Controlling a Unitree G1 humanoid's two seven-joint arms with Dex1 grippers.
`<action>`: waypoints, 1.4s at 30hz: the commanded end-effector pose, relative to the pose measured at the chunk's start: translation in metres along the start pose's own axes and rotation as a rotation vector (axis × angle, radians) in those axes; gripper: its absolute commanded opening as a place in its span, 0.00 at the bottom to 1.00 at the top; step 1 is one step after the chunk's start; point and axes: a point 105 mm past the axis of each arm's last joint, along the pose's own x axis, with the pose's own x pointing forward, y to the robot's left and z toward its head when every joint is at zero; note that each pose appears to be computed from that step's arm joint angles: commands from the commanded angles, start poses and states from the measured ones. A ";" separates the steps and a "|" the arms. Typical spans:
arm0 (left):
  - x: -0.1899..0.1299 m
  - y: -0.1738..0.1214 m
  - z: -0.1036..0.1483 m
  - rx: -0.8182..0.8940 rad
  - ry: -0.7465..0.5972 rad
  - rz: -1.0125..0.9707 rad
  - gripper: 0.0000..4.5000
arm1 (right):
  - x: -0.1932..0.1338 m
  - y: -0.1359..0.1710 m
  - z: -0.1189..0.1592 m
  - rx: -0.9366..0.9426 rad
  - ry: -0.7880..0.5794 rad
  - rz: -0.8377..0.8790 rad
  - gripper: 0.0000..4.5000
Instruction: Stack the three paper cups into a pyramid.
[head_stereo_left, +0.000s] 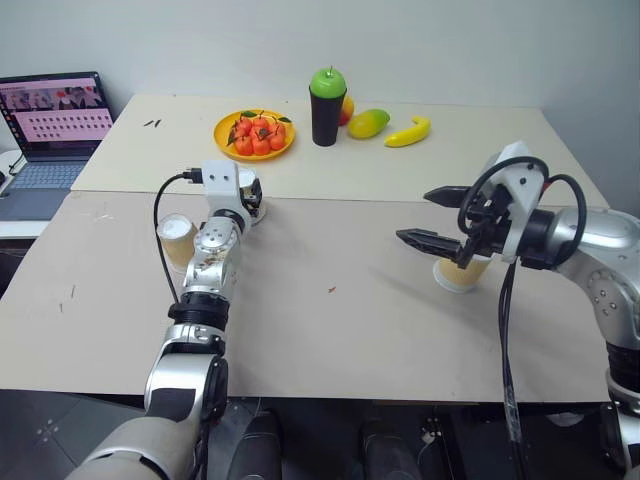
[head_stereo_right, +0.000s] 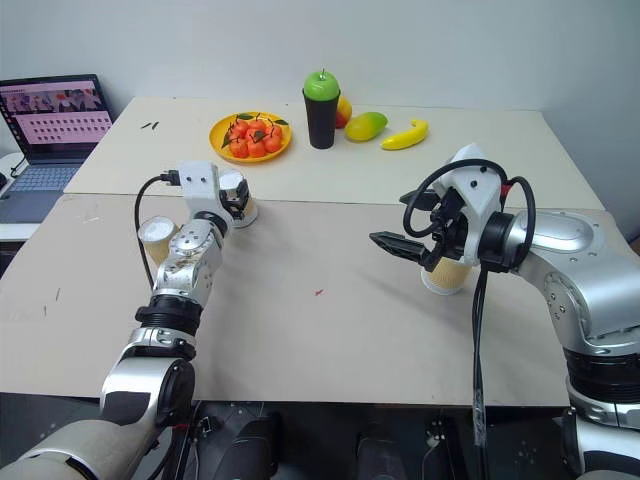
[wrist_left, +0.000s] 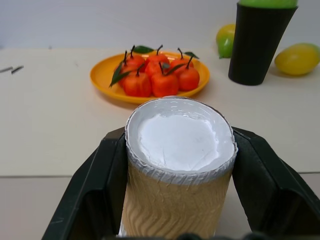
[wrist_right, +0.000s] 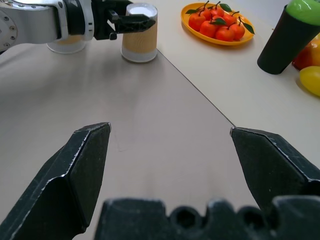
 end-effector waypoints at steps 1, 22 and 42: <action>-0.001 0.006 0.034 0.040 -0.103 0.023 0.59 | -0.004 -0.003 0.015 -0.047 -0.037 -0.021 1.00; -0.098 -0.101 0.127 0.137 -0.205 -1.035 0.59 | -0.014 -0.005 0.028 -0.018 -0.110 -0.001 1.00; -0.127 -0.170 0.051 0.142 -0.017 -1.480 0.59 | -0.049 0.033 0.025 0.038 -0.040 0.152 1.00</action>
